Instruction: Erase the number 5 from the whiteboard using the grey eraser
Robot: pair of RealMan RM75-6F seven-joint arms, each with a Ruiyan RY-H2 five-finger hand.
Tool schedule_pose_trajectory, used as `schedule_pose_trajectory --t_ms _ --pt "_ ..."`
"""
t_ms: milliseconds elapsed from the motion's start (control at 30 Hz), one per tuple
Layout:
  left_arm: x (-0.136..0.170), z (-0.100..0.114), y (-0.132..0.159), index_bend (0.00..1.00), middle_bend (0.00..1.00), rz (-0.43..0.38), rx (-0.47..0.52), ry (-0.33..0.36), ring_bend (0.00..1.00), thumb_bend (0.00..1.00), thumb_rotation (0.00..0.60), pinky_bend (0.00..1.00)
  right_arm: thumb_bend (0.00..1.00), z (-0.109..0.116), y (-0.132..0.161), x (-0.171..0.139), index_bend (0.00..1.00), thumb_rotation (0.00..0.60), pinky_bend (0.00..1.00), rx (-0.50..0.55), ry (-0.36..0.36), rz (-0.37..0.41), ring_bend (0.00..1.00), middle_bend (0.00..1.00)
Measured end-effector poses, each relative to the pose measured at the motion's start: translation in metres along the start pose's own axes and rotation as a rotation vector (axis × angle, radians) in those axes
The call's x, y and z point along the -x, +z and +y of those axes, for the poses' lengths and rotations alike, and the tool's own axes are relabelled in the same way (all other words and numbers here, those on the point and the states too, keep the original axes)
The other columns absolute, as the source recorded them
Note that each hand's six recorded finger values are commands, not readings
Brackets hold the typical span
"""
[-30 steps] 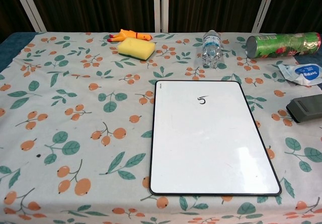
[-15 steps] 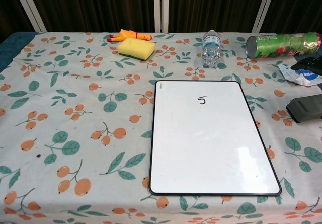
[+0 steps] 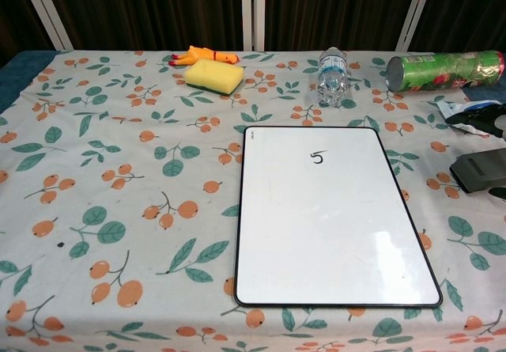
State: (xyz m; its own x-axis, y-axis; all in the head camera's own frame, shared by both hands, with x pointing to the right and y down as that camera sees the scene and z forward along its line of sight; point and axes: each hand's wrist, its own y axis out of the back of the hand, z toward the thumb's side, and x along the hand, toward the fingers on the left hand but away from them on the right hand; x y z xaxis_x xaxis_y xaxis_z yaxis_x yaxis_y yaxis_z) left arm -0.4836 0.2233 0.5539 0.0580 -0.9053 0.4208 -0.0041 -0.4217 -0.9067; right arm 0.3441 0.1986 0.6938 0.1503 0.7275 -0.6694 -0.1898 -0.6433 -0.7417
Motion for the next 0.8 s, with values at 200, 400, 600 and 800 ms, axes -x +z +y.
schedule_pose_trajectory --t_ms 200,400,600,800 --pt "-0.0002 -0.0013 0.0003 0.11 0.13 0.0 0.002 -0.002 0.09 0.0 0.161 0.16 0.22 -0.0035 0.0013 0.0013 0.22 0.6 0.0 0.014 -0.02 -0.002 0.13 0.2" --pt "-0.0004 -0.0018 0.0006 0.11 0.13 -0.001 0.002 -0.003 0.09 0.0 0.162 0.16 0.22 -0.0061 0.003 0.002 0.34 0.6 0.0 0.016 -0.021 -0.002 0.22 0.29" --pt "-0.0005 -0.0026 0.0008 0.11 0.13 -0.002 0.002 -0.006 0.09 0.0 0.162 0.16 0.23 -0.008 0.0025 0.002 0.41 0.6 0.0 0.014 -0.027 -0.011 0.27 0.35" --pt "-0.0003 -0.0034 0.0003 0.11 0.13 -0.001 0.003 -0.009 0.09 0.0 0.163 0.16 0.28 -0.0074 0.0014 0.0025 0.49 0.6 0.0 0.016 -0.048 -0.024 0.33 0.41"
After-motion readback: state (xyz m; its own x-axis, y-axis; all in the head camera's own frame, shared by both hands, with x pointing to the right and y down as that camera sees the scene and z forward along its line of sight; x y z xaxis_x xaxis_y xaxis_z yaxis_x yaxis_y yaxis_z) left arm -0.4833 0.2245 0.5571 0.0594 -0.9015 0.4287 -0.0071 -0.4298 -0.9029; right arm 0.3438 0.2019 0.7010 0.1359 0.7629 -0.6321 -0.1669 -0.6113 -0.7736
